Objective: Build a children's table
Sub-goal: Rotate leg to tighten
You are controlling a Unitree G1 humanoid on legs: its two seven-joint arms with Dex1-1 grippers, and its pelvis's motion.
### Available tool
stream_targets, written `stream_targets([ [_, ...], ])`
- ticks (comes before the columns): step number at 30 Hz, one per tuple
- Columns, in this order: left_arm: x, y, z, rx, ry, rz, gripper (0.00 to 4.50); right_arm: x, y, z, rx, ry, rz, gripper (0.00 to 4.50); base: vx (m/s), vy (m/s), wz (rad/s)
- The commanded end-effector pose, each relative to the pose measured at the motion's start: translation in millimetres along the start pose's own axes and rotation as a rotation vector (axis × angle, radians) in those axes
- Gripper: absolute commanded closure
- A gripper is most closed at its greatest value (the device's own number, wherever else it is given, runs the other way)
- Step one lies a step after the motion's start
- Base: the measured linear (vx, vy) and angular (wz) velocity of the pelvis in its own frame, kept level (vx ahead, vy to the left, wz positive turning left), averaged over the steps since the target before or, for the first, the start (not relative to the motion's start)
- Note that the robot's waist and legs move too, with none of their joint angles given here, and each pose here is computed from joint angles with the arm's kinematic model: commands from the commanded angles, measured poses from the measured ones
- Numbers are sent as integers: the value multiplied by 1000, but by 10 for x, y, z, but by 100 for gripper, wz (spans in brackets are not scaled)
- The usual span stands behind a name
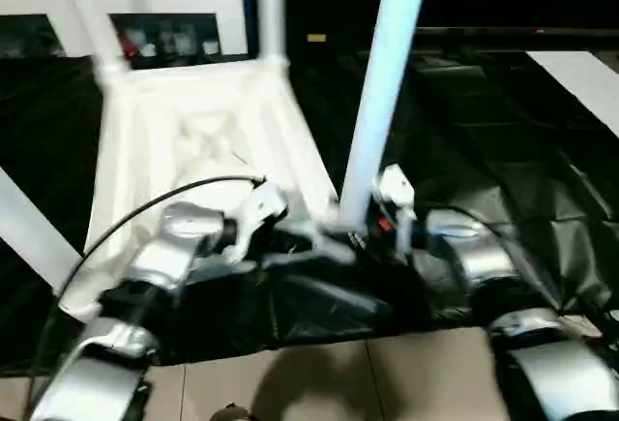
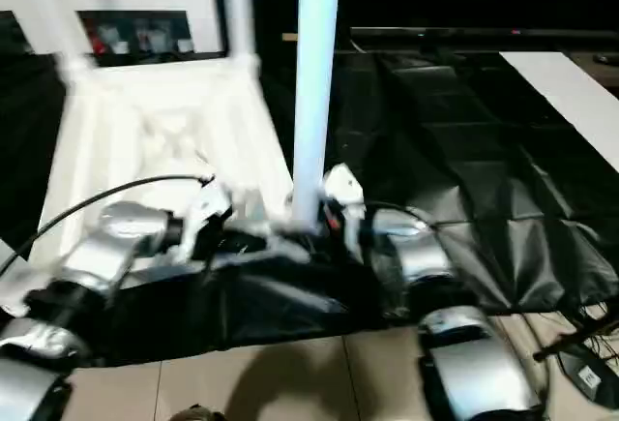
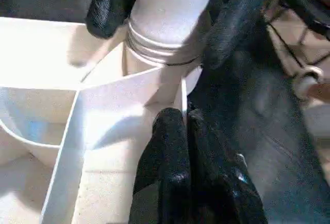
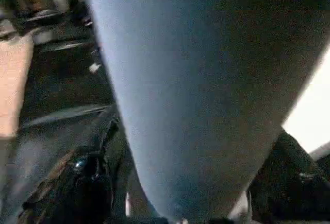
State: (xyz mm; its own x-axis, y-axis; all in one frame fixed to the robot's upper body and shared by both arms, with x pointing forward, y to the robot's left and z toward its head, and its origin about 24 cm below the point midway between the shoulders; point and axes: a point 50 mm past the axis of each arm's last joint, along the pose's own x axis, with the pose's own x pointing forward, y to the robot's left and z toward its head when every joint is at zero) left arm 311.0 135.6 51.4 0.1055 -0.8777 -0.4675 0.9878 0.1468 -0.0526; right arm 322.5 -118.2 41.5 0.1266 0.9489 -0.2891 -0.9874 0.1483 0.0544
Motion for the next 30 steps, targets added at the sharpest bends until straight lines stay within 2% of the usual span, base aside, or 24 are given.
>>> stream_targets([
  [1,82,-75,-2,17,16,-74,450,79,78,-51,9,73,121,151,0,0,0],
  [4,67,-87,-5,17,16,-95,450,75,93,-54,18,91,165,177,0,0,0],
  [8,52,-97,-6,16,15,-112,450,79,106,-55,28,91,188,186,0,0,0],
  [13,30,-100,-8,13,14,-125,450,97,135,-55,39,77,220,194,0,0,0],
  [17,49,-69,13,-21,-11,-87,450,127,158,-68,72,30,199,202,0,0,0],
  [18,87,-11,23,-58,-18,-4,450,167,130,-63,106,-34,103,202,0,0,0],
  [20,114,20,39,-88,-38,40,450,199,95,-69,134,-59,16,202,0,0,0],
  [25,266,66,85,-142,-77,156,450,341,13,-131,182,-80,-293,203,0,0,0],
  [27,375,108,123,-188,-105,257,450,459,-7,-150,235,-103,-459,203,0,0,0],
  [28,375,108,123,-188,-105,257,450,459,-7,-150,235,-103,-459,203,0,0,0],
  [30,473,110,166,-207,-120,300,450,552,-21,-147,295,-126,-589,203,0,0,0],
])
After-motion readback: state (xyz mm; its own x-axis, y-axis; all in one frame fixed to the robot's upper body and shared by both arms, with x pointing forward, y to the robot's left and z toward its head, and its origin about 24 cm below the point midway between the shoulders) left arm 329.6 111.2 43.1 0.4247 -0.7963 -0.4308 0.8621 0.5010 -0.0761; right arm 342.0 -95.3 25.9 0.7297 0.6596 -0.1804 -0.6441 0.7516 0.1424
